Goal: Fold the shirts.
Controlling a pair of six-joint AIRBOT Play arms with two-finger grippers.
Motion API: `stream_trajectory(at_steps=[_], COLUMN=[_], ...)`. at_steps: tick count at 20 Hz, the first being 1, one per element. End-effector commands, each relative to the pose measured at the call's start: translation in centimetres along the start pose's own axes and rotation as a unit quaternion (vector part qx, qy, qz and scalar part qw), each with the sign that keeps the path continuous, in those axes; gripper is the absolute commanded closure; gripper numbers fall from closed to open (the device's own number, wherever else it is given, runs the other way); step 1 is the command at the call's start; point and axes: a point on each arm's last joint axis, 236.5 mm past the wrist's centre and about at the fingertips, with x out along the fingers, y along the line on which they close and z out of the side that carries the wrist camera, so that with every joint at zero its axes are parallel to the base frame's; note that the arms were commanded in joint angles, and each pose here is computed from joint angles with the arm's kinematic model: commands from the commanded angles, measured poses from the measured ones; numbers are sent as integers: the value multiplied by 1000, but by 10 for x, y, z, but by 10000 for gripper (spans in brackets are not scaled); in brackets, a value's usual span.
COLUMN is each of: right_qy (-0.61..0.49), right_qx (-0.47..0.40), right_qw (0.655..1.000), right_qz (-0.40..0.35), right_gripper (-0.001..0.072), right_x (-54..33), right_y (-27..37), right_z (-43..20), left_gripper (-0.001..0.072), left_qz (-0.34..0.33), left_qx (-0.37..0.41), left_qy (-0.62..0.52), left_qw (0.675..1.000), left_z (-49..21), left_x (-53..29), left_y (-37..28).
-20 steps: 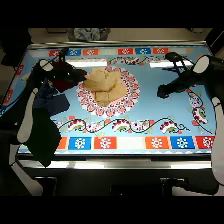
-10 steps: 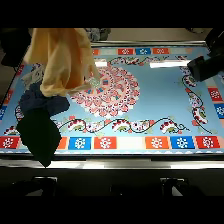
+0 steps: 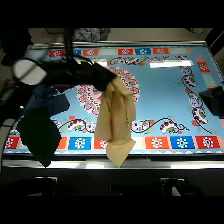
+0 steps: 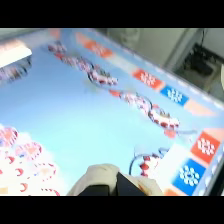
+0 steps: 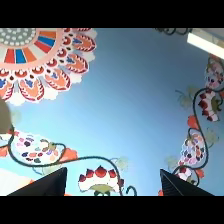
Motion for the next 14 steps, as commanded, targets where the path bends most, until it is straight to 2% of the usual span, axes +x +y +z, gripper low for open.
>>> stream_trajectory(at_steps=[1, 3, 6, 9, 10, 12, 14], right_qy=[69, 89, 137, 193, 206, 228, 239], right_qx=[13, 16, 21, 11, 6, 8, 18], right_qw=[997, 995, 988, 976, 971, 956, 942], right_qz=[27, 37, 62, 103, 124, 183, 236], right_gripper=[38, 38, 37, 37, 37, 37, 26], right_x=[17, 39, 83, 134, 150, 182, 211], right_y=[7, 4, 3, 9, 15, 38, 62], right_z=[-24, -25, -33, -48, -54, -65, -79], left_gripper=[622, 20, 14, 14, 15, 30, 30], left_qz=[-48, -56, -21, 95, 121, 142, 142], left_qx=[-58, -92, -70, -47, -64, -145, -217], left_qy=[162, 199, 193, 210, 226, 272, 312], left_qw=[984, 974, 979, 972, 964, 941, 914], left_z=[-131, -159, -126, -101, -108, -143, -191], left_x=[96, 120, 89, 9, -18, -53, -64], left_y=[-18, -28, 3, 87, 112, 144, 158])
